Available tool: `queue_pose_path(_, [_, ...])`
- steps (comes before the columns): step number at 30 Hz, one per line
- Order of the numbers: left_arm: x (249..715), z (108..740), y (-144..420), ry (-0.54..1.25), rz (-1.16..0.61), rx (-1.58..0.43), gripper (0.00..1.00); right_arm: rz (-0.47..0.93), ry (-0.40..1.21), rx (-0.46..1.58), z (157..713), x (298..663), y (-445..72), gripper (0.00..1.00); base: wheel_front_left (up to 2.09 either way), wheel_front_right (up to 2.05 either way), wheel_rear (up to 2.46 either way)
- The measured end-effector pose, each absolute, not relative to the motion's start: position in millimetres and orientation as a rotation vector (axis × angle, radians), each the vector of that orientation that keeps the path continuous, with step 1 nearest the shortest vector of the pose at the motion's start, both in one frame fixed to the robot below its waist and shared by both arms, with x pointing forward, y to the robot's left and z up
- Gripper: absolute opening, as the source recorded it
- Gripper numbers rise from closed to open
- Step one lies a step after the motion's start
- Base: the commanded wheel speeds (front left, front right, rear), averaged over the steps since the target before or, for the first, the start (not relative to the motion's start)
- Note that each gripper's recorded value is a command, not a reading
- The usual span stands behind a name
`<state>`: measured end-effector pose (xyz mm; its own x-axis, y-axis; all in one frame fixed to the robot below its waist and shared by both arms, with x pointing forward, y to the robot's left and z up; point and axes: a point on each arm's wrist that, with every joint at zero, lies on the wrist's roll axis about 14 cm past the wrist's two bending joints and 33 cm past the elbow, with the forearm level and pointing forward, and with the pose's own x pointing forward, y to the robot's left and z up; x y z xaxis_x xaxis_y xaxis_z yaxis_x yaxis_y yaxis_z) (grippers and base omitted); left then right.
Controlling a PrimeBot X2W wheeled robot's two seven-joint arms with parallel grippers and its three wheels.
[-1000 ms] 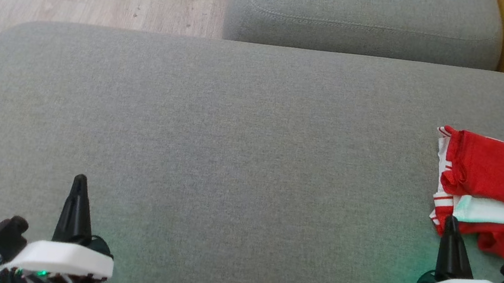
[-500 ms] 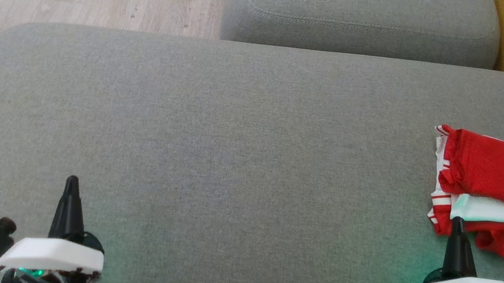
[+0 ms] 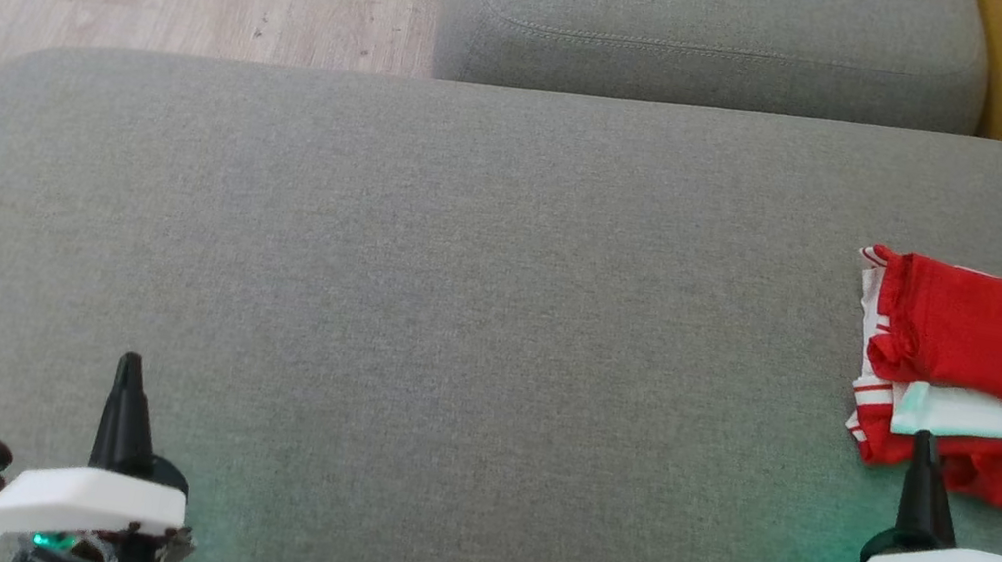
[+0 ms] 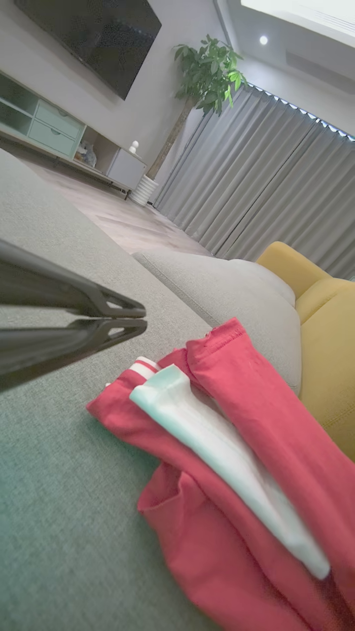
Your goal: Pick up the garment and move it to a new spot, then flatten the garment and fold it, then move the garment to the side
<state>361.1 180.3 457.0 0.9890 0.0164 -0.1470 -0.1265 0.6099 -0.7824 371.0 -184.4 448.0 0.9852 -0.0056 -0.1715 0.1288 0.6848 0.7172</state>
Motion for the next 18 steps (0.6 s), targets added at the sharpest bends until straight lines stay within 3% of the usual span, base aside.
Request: queue_pose_path(18, [364.1,459.3,183.3,0.132,0.091,-1.086,0.00,-0.105,0.146,1.013,452.1,370.9,-191.2,0.00,0.00,0.00,0.00])
